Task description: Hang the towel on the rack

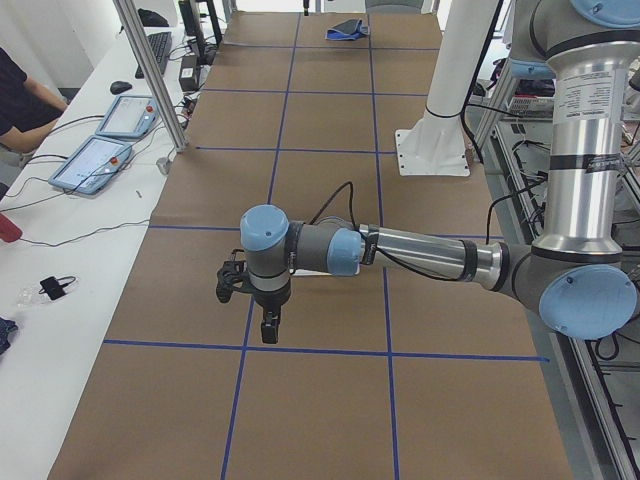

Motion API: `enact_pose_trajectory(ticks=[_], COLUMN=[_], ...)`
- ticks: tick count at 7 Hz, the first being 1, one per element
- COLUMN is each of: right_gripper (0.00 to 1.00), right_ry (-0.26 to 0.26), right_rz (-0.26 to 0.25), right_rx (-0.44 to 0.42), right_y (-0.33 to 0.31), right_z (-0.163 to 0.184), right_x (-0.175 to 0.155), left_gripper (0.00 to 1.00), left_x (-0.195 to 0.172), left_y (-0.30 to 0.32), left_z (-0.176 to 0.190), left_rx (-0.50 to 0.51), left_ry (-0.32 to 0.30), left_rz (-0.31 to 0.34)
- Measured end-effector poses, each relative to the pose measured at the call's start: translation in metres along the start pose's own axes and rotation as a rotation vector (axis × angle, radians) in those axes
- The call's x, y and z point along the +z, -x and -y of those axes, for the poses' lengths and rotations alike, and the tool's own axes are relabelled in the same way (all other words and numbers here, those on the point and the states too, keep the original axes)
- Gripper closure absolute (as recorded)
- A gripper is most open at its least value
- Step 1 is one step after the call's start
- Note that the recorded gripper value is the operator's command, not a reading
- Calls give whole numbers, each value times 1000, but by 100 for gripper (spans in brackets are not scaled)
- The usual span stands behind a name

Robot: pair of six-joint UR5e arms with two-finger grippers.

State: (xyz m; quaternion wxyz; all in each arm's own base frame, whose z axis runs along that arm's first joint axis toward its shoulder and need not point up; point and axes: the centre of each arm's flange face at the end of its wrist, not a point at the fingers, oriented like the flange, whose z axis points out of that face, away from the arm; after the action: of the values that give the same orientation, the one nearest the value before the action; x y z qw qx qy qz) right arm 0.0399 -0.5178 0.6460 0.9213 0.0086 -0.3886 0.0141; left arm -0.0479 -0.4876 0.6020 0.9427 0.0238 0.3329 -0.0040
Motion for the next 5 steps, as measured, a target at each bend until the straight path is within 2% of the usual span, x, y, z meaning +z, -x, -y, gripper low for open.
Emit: enact_pose_trajectory(ticks=[5], right_gripper=[0], right_ry=[2], right_rz=[-1], right_rx=[9], right_y=[-1], right_z=[-7], right_x=[-4], left_gripper=[1], left_x=[-1], left_y=[-1], left_z=[1], left_rx=[6], left_ry=[-3], left_rz=[2])
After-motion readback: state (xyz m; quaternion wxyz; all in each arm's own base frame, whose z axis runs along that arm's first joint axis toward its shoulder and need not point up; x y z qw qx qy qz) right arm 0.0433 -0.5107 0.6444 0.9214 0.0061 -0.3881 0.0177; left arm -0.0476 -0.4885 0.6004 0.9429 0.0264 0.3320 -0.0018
